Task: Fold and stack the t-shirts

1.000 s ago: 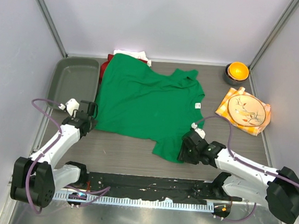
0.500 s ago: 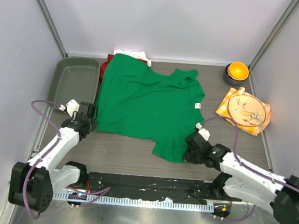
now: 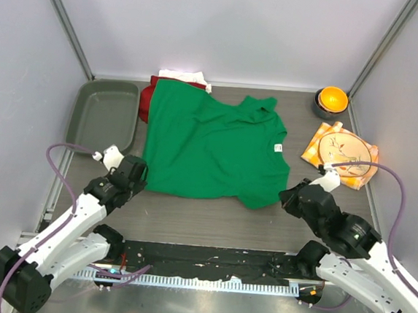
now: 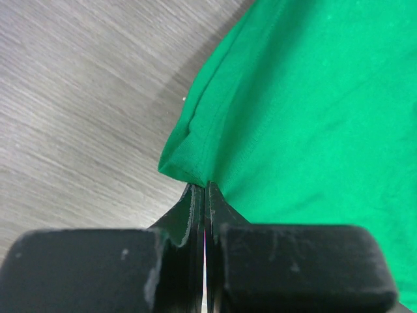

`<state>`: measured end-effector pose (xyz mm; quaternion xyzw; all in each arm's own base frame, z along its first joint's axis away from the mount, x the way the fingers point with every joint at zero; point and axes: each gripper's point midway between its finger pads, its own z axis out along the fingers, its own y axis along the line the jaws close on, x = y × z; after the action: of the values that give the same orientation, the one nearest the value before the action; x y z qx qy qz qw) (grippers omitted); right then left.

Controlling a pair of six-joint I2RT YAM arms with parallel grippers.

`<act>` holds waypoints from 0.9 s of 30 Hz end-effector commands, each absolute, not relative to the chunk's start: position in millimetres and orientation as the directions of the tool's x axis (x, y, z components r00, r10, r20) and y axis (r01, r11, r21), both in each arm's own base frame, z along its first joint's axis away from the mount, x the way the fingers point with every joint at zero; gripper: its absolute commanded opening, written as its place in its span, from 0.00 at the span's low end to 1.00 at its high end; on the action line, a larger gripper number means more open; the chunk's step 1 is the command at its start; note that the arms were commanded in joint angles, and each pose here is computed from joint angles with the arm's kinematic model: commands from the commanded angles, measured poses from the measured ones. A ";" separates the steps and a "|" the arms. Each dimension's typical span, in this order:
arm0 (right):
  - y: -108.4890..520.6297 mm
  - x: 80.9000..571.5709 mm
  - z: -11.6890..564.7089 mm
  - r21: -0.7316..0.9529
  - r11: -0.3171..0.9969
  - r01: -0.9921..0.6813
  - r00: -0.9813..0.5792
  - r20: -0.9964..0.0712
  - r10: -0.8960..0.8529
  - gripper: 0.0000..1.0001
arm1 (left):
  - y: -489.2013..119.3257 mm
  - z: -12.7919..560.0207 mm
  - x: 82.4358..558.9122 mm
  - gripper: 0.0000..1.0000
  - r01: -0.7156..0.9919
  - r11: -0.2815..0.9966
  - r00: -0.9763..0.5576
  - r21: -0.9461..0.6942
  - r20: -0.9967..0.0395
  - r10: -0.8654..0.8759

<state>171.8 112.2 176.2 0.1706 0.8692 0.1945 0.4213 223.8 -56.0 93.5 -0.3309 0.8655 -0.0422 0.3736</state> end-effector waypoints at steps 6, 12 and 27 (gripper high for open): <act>55.9 165.9 242.9 0.501 0.840 0.209 -0.390 -0.744 0.542 0.01 | -44.4 122.7 197.2 0.00 -0.563 0.749 -0.429 -0.350 -0.651 -0.626; 40.0 157.8 268.9 0.537 0.823 0.187 -0.332 -0.754 0.567 0.01 | -46.3 140.1 186.7 0.00 -0.525 0.763 -0.433 -0.377 -0.653 -0.621; 61.7 195.8 270.4 0.438 0.879 0.189 -0.296 -0.828 0.476 0.01 | -71.3 172.4 223.0 0.00 -0.404 0.847 -0.453 -0.345 -0.729 -0.513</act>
<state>177.1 54.7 258.3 0.2039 0.8159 0.1334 0.5244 201.4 -63.7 165.1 -0.2840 0.8578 -0.0684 0.4229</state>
